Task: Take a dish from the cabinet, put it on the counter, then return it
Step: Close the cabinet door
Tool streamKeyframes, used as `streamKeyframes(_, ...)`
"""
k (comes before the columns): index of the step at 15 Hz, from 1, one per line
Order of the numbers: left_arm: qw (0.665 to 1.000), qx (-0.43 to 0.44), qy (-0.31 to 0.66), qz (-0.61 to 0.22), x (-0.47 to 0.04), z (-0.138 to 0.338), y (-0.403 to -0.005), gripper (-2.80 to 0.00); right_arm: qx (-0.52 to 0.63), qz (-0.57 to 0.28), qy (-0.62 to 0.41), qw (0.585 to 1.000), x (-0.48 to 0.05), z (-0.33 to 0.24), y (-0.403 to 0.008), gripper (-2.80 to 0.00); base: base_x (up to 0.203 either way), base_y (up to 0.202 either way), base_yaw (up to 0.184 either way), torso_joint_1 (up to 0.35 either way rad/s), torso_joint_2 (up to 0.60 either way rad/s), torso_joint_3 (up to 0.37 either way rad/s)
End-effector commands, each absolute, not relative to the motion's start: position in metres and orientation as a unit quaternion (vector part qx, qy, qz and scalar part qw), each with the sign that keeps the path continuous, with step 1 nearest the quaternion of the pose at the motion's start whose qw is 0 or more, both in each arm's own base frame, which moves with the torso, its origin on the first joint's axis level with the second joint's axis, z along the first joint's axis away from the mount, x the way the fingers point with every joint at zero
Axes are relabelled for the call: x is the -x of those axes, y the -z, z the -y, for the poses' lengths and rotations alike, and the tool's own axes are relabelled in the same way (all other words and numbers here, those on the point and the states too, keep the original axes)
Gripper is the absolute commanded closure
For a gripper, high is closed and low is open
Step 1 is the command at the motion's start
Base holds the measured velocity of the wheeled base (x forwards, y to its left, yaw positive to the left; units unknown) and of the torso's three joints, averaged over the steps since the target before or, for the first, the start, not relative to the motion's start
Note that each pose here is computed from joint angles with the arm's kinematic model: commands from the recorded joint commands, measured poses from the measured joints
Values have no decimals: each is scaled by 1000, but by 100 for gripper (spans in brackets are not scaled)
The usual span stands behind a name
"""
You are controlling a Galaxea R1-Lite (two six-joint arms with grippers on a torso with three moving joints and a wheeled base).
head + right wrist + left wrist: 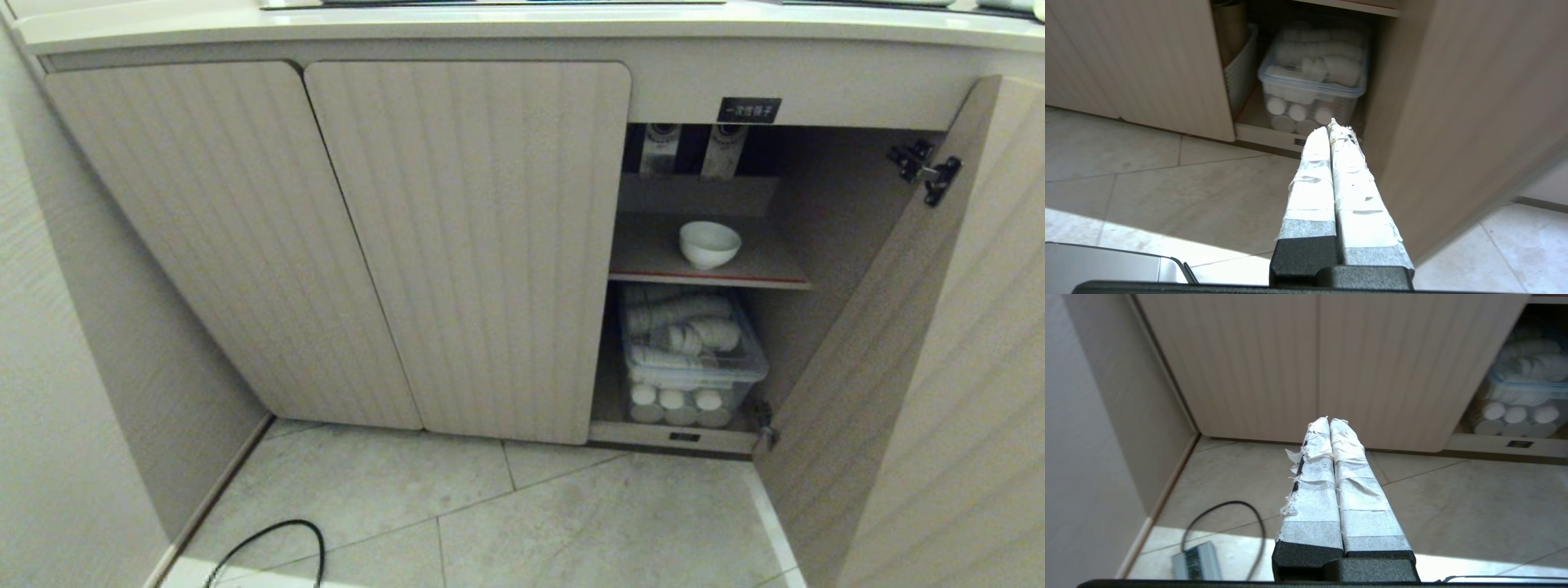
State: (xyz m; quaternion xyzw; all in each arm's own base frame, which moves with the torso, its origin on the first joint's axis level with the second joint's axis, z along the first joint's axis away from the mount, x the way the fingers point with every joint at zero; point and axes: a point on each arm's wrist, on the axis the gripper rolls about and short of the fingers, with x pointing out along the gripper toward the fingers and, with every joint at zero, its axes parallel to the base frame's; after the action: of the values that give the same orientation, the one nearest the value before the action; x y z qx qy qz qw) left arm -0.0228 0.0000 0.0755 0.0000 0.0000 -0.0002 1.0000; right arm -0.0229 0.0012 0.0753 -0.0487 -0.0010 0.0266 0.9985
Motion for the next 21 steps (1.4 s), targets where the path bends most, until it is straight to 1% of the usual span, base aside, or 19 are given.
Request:
streamKeyframes(1, 1000, 0, 0, 0, 23, 0, -75, 0, 49, 0, -27, 998, 23, -1, -75, 0, 0, -197, 11, 2, 7, -2)
streamKeyframes(6, 1000, 0, 0, 0, 23, 0, -75, 0, 49, 0, -27, 998, 23, -1, -75, 0, 0, -190, 12, 3, 0, -1)
streamKeyframes(8, 1000, 0, 0, 0, 23, 0, -75, 0, 49, 1, -27, 998, 23, -1, -75, 0, 0, -107, 10, 1, 3, -1)
streamKeyframes(21, 1000, 0, 0, 0, 23, 0, -75, 0, 49, 1, -27, 998, 23, -1, -75, 0, 0, 0, 0, 0, 0, 0)
